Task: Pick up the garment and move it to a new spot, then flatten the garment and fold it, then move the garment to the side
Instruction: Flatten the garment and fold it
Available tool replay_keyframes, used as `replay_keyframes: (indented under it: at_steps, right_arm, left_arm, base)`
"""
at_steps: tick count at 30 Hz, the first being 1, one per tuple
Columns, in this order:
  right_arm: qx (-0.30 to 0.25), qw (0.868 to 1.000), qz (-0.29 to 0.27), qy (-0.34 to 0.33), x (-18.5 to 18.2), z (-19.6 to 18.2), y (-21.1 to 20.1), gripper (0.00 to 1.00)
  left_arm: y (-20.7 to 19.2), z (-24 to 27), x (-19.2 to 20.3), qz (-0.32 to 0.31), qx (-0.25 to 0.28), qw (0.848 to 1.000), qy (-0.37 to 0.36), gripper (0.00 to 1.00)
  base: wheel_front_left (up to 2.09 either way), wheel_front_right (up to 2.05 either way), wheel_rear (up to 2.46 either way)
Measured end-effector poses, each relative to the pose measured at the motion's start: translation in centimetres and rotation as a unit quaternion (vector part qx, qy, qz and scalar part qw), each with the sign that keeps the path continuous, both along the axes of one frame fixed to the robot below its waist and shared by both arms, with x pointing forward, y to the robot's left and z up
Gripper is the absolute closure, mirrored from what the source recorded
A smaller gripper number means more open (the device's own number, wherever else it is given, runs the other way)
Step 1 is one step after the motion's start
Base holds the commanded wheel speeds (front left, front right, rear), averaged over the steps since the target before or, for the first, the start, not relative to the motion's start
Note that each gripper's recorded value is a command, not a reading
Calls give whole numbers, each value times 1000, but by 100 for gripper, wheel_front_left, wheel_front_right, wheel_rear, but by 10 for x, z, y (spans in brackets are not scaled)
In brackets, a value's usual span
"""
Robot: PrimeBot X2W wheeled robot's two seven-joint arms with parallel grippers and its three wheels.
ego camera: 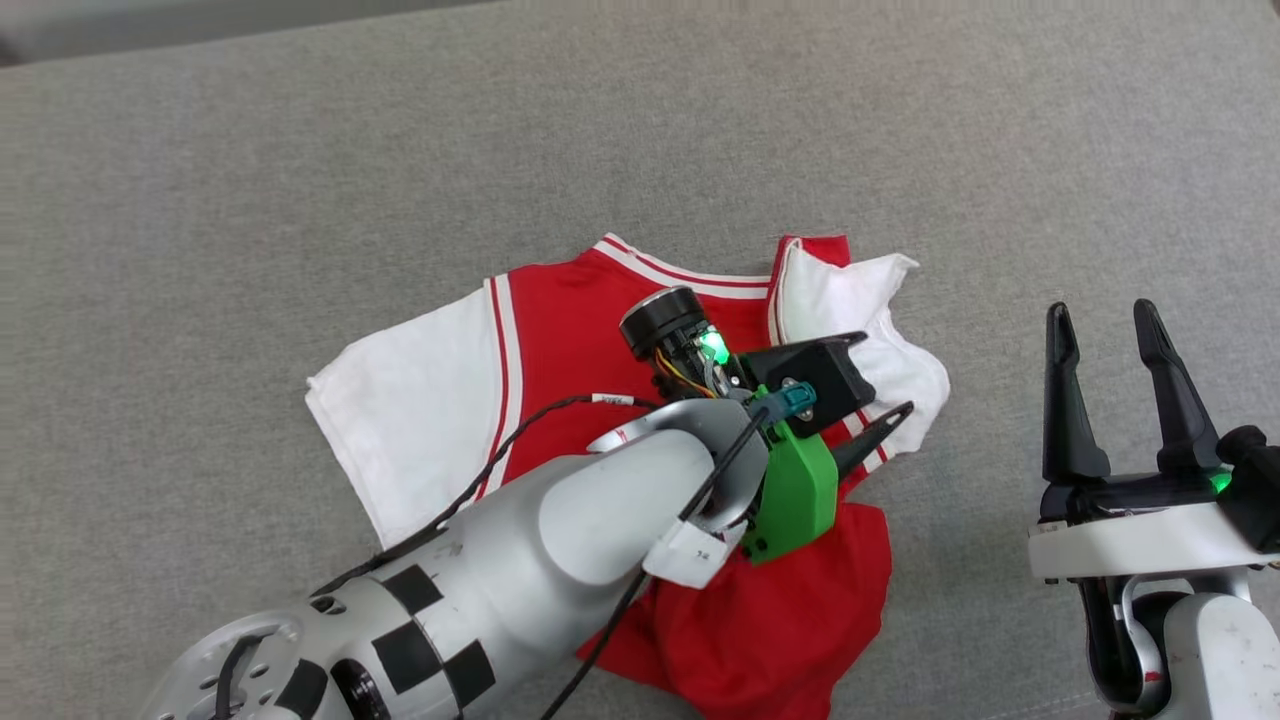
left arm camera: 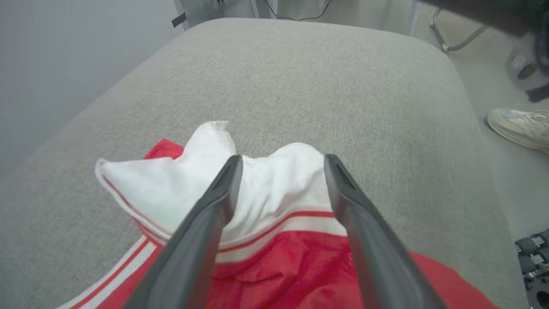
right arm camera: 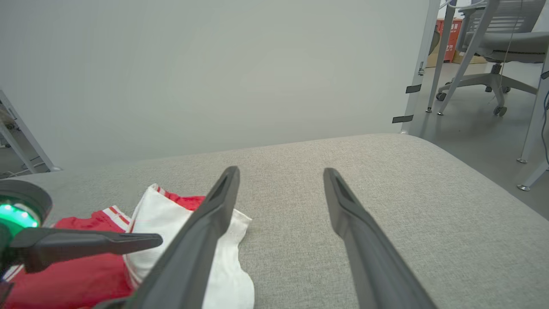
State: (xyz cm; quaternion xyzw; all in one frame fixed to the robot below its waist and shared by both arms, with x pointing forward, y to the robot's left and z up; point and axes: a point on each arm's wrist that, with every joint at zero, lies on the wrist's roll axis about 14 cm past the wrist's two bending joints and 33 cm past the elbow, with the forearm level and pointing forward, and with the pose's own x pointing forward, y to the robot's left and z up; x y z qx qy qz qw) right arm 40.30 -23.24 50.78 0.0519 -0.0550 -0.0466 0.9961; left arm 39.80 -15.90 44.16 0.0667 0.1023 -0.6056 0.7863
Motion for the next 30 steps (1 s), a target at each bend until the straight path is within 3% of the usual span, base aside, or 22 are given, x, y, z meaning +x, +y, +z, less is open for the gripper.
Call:
replay_keyframes:
  at_steps: [6, 10, 15, 16, 23, 27, 30]
  right_arm:
    - [-2, 1000, 11, -7, -11, 7, 8, 0]
    - [-4, 1000, 18, -15, -18, 13, 13, 0]
    - [-6, 999, 27, -27, -21, 21, 19, 0]
    - [-6, 999, 36, -35, -20, 26, 25, 0]
    - [-6, 997, 53, -56, -18, 39, 36, 0]
    - [-6, 996, 63, -62, -17, 43, 43, 0]
    - [-5, 996, 68, -65, -16, 45, 46, 0]
  left_arm:
    - [12, 50, 24, 64, -64, 994, -57, 0]
    - [33, 95, 42, 144, -117, 978, -90, 0]
    - [102, 119, 57, 264, -139, 944, -138, 0]
    - [149, 121, 58, 331, -132, 920, -165, 0]
    - [239, 124, 47, 449, -120, 864, -193, 0]
    - [277, 137, 45, 474, -111, 844, -223, 0]
    - [292, 148, 47, 473, -116, 842, -233, 0]
  base:
    - [0, 0, 0]
    - [0, 0, 0]
    - [0, 0, 0]
    - [0, 0, 0]
    - [0, 0, 0]
    - [0, 0, 0]
    - [0, 0, 0]
